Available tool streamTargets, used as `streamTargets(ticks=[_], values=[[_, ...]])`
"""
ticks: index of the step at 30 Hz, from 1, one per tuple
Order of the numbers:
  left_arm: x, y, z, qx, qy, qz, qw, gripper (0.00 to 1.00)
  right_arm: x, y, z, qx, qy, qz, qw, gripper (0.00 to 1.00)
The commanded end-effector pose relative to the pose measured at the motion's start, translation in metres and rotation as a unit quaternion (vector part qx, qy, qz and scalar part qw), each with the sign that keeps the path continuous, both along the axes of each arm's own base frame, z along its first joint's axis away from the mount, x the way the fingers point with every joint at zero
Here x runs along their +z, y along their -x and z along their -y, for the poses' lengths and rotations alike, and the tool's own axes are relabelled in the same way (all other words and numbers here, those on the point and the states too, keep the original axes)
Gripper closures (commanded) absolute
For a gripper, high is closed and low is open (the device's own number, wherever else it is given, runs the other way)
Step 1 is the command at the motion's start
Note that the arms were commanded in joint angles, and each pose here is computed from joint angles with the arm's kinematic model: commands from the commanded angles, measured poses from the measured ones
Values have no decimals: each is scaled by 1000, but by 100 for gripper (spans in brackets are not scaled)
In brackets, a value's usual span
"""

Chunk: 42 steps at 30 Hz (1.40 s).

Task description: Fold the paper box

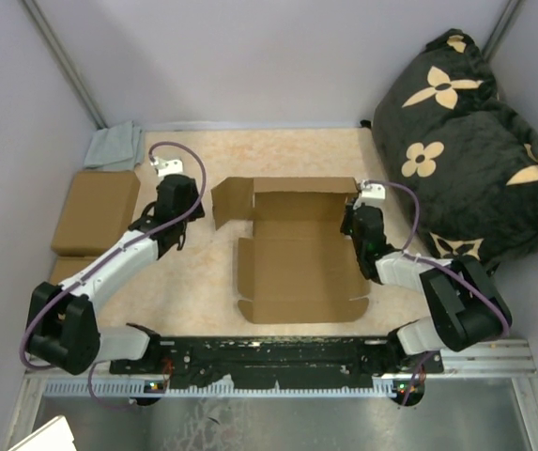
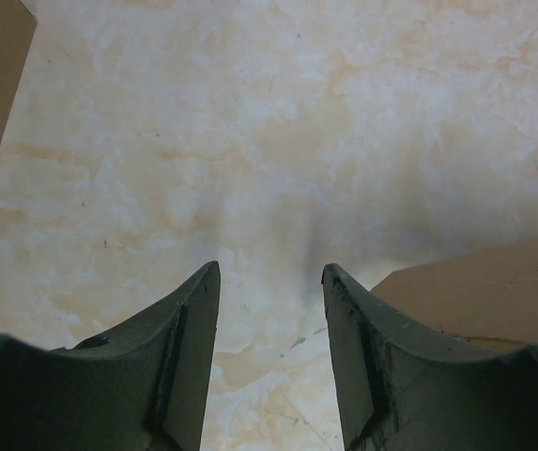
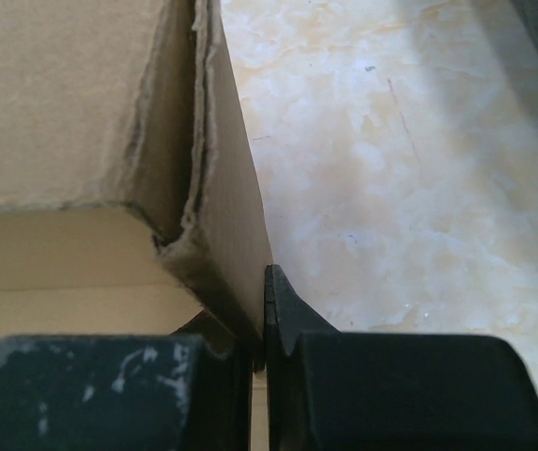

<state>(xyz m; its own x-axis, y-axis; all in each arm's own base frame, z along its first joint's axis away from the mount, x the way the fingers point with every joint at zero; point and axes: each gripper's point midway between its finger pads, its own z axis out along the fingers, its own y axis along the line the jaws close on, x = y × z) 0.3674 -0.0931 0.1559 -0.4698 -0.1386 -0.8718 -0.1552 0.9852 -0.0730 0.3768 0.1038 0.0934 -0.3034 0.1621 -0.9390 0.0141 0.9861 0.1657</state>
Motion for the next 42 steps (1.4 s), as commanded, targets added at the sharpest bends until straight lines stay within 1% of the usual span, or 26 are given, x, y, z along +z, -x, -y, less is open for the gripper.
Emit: streamTargets(ticks=[1, 3, 5, 7, 8, 10, 12, 14, 16, 23, 26, 30, 34, 42], values=[[7, -24, 7, -4, 66, 41, 997, 44, 29, -10, 3, -8, -18, 27, 999, 100], [-3, -32, 1, 7, 75, 40, 996, 43, 28, -11, 1, 0, -19, 23, 1000, 100], [-10, -38, -2, 8, 98, 51, 994, 42, 26, -12, -2, 8, -20, 19, 1000, 100], [-15, -37, 6, -24, 139, 68, 988, 44, 24, -12, -5, 16, -22, 15, 1000, 100], [-12, -35, 12, -46, 154, 88, 983, 45, 23, -13, -6, 21, -24, 12, 999, 100], [-4, -29, 26, -91, 180, 120, 972, 46, 22, -13, -7, 25, -27, 9, 999, 100], [0, -21, 40, -134, 198, 131, 962, 47, 21, -14, -9, 30, -28, 6, 999, 100], [3, -11, 56, -186, 203, 129, 953, 47, 21, -15, -10, 33, -28, 5, 999, 99], [4, -2, 67, -214, 221, 120, 944, 47, 22, -15, -12, 36, -28, 6, 999, 99], [21, 17, 97, -290, 235, 134, 918, 44, 22, -17, -16, 46, -29, 1, 999, 98], [24, 24, 109, -313, 231, 128, 912, 44, 24, -19, -17, 49, -28, 0, 998, 98], [22, 32, 121, -333, 216, 113, 911, 44, 26, -22, -23, 58, -32, -8, 998, 98], [22, 39, 126, -334, 192, 103, 917, 45, 27, -25, -25, 59, -34, -19, 998, 97], [2, 31, 99, -255, 155, 72, 952, 44, 25, -28, -12, 28, -6, -34, 999, 98]])
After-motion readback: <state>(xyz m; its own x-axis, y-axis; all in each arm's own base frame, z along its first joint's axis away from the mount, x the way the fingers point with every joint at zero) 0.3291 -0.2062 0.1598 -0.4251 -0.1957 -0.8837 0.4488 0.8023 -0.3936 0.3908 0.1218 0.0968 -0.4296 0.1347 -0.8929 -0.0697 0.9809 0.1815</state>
